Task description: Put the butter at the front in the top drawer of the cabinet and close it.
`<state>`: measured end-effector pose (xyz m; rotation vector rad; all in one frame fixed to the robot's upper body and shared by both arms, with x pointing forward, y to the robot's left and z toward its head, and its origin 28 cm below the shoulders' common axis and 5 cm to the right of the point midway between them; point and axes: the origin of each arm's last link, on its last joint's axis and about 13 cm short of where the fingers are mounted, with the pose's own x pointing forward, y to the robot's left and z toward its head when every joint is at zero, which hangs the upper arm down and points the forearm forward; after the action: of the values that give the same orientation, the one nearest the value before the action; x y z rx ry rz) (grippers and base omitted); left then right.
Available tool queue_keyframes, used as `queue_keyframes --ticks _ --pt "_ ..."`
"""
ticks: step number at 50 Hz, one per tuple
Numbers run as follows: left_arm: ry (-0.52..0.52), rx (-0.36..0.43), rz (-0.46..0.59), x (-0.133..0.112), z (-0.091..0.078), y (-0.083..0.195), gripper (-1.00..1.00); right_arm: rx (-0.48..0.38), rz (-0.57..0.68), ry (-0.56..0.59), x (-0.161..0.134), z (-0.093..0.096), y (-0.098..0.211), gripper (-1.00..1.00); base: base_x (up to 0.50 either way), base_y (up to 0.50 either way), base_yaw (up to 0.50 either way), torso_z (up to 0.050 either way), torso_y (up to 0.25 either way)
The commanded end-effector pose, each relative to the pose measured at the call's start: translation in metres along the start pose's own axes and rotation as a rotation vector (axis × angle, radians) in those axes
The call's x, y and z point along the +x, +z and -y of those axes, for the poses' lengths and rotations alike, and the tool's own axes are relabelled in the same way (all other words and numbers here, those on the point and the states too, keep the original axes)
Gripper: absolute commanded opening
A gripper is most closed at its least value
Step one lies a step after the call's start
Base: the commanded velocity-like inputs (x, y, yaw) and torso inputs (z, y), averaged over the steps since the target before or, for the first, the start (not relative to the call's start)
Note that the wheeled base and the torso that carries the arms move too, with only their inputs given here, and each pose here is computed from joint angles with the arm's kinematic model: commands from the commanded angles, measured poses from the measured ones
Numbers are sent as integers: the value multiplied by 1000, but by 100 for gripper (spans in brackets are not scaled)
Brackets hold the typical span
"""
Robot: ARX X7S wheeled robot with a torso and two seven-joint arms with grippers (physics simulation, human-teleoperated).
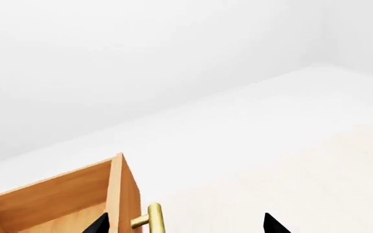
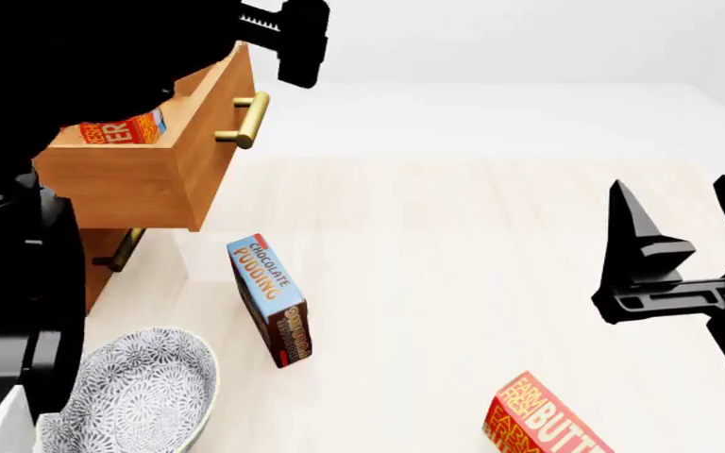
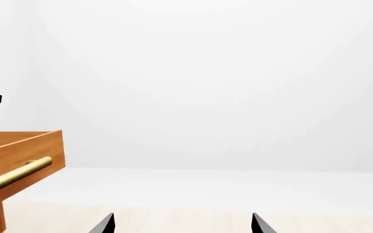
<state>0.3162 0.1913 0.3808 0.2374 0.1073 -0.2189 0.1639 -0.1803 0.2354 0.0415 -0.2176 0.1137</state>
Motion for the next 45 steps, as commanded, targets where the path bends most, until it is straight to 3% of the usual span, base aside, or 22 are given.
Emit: queue_keyframes --ticks 1,14,33,45 --pt "-124 98 -42 -37 18 -11 100 1 3 1 -1 0 0 100 0 0 0 0 0" --pt "-234 98 -88 -48 32 -17 100 3 4 3 -3 1 -2 100 0 0 0 0 0" --pt "-335 145 -125 -37 55 -33 100 11 0 5 -3 0 -3 100 0 0 0 0 0" --pt "-350 125 -169 -21 61 -44 100 22 -1 4 -5 1 -7 100 0 0 0 0 0"
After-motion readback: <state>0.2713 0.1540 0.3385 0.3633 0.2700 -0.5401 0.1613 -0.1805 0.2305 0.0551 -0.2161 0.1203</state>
